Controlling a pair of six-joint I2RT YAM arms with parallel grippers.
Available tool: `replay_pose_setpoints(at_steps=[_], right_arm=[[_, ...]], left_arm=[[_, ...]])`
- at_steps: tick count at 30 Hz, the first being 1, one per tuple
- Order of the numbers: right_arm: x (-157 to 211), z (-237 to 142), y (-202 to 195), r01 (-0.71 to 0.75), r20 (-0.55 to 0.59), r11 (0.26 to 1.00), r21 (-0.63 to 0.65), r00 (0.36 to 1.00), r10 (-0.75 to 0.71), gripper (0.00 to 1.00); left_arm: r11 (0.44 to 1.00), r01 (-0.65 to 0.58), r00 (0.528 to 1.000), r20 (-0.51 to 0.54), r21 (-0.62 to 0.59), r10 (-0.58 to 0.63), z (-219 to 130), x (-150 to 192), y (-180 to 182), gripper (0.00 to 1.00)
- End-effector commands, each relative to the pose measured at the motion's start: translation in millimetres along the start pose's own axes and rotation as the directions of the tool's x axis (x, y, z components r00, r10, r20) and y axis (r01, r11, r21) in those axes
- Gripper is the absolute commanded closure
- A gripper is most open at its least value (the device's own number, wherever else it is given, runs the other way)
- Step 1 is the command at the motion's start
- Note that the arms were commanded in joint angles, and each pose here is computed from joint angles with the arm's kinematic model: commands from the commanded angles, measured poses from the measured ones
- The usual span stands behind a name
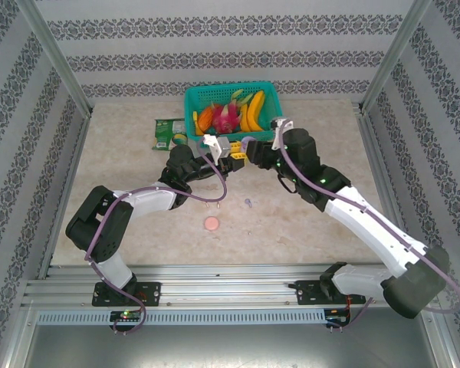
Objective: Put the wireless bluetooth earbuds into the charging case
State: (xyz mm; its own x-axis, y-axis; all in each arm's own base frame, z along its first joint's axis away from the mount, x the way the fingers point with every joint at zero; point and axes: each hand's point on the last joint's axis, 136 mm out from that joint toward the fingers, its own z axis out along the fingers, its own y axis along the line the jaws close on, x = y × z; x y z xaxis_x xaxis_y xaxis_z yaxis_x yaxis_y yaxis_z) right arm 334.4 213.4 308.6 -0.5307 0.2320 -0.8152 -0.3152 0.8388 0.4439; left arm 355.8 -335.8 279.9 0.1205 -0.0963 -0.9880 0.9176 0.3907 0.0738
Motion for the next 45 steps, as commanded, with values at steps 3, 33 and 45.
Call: replay_pose_setpoints(at_steps=[3,33,45], right_arm=[[-44.6,-46.1,6.9,-0.12,0.116,0.99,-0.081,0.985,0.129,0.48],[199.0,82.7,-86.0,0.134,-0.627,0.978,0.159,0.779,-0.005,0.54],[240.6,101.8,-94.4,0.223,-0.725,0.967,0.12,0.685,-0.068,0.59]], left_arm=[[0.999,-0.043,0.997,0.071,0.013,0.042,3.9,-20.1,-6.7,1.0],[0.968,-0.107,0.993,0.015,-0.228,0.114,-57.2,-15.7,12.3,1.0],[0.952,-0.117,0.992,0.02,-0.284,0.128,-79.6,-23.2,21.4,1.0]])
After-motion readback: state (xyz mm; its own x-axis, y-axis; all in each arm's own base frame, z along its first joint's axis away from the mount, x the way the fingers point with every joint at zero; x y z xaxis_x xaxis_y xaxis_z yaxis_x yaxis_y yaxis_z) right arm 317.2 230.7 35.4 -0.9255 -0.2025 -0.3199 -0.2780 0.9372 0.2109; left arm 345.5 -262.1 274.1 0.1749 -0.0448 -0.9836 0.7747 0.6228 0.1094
